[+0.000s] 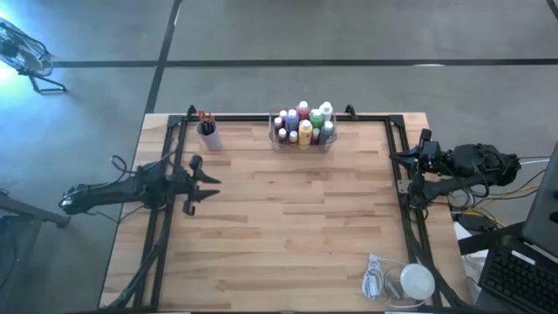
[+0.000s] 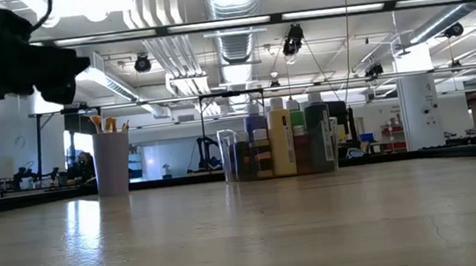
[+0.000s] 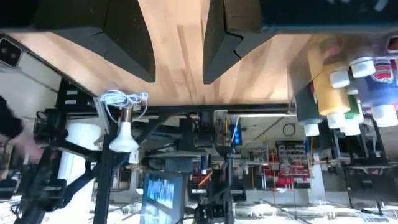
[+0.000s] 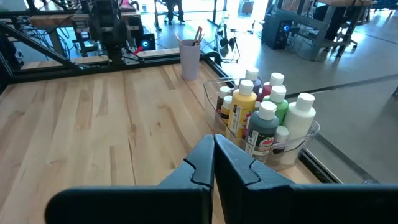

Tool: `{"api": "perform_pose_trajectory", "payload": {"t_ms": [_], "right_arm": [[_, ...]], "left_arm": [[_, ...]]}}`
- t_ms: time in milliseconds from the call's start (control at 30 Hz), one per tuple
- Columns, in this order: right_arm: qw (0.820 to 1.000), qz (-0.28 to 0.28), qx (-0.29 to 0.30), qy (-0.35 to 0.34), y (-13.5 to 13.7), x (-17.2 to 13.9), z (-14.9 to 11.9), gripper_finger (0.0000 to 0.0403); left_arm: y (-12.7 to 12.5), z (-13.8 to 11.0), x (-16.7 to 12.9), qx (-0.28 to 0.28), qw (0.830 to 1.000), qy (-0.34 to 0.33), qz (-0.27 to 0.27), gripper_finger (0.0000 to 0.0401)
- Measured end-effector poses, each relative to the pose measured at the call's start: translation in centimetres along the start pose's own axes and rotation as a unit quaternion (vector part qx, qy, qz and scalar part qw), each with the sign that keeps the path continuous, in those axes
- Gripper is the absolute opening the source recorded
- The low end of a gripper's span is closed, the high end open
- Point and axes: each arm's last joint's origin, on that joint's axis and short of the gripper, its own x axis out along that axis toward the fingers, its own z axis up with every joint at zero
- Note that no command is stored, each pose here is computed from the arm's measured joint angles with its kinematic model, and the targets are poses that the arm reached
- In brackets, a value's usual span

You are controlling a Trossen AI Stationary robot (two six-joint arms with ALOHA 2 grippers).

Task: Pick & Place Paint Supplies
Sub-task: Return to Home Position

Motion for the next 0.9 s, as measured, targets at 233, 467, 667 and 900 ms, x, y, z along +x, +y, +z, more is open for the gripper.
{"api": "perform_pose_trajectory", "payload": {"t_ms": [233, 467, 667, 900], "right_arm": [[1.000, 0.000, 0.000, 0.000, 0.00, -0.01, 0.01, 0.0008], [1.000, 0.000, 0.000, 0.000, 0.00, 0.00, 0.00, 0.0008], [1.000, 0.000, 0.000, 0.000, 0.00, 0.00, 0.00, 0.0008], [0.998, -0.023, 0.028, -0.049, 0.02, 0.04, 0.92, 0.0008]], "left_arm": [[0.04, -0.69, 0.05, -0.008, 0.999, 0.043, 0.004, 0.0140], [0.04, -0.72, 0.07, -0.008, 0.999, 0.043, 0.004, 0.0140], [0.04, -0.74, 0.07, -0.008, 0.999, 0.044, 0.004, 0.0140], [0.04, -0.76, 0.07, -0.008, 0.999, 0.044, 0.004, 0.0140]]}}
